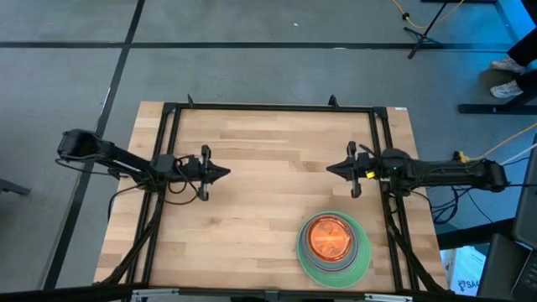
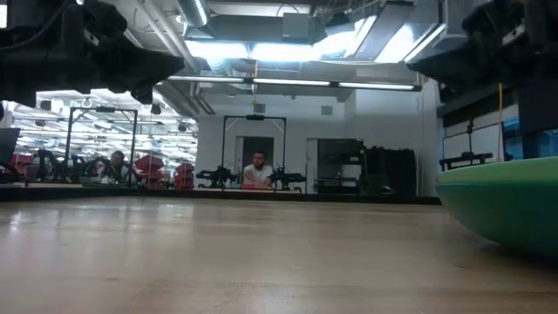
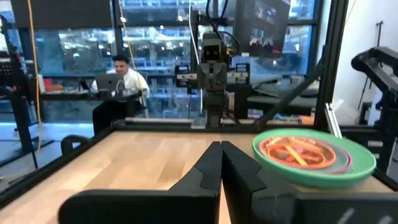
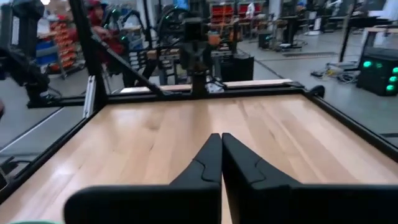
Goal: Stack plastic plates
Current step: Return to Home Position
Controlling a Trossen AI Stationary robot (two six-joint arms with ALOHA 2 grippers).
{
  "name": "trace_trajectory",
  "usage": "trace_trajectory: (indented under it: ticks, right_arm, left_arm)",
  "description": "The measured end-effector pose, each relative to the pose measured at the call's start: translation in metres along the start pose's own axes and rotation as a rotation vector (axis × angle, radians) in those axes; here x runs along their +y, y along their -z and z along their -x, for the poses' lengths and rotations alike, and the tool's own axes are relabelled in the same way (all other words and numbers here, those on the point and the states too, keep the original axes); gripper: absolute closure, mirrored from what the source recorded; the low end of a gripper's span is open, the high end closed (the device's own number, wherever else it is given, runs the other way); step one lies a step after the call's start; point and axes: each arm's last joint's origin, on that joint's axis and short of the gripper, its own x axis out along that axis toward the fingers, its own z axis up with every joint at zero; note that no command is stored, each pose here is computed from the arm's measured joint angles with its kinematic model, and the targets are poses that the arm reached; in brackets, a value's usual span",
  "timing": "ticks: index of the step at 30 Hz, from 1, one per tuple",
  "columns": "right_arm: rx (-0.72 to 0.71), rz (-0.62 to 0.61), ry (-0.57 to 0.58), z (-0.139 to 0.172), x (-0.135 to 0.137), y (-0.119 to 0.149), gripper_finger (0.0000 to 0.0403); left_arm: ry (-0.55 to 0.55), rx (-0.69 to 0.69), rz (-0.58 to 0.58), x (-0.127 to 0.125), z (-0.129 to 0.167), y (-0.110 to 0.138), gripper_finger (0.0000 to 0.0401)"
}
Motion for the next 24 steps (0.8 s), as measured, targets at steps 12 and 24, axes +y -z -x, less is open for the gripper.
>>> trace_trajectory:
  ticks: [12,24]
  right_arm:
    - [-0.035,-0.031,0.016,0.019,0.001,0.024,0.0402]
    - [-0.048,-0.060,0.006,0.028,0.002,0.024,0.0402]
  left_arm:
    - [-0.020,0.088,0.013,0.003,0.017,-0.007,0.0397]
    - [-0.024,0.097,0.011,0.005,0.034,-0.013,0.0397]
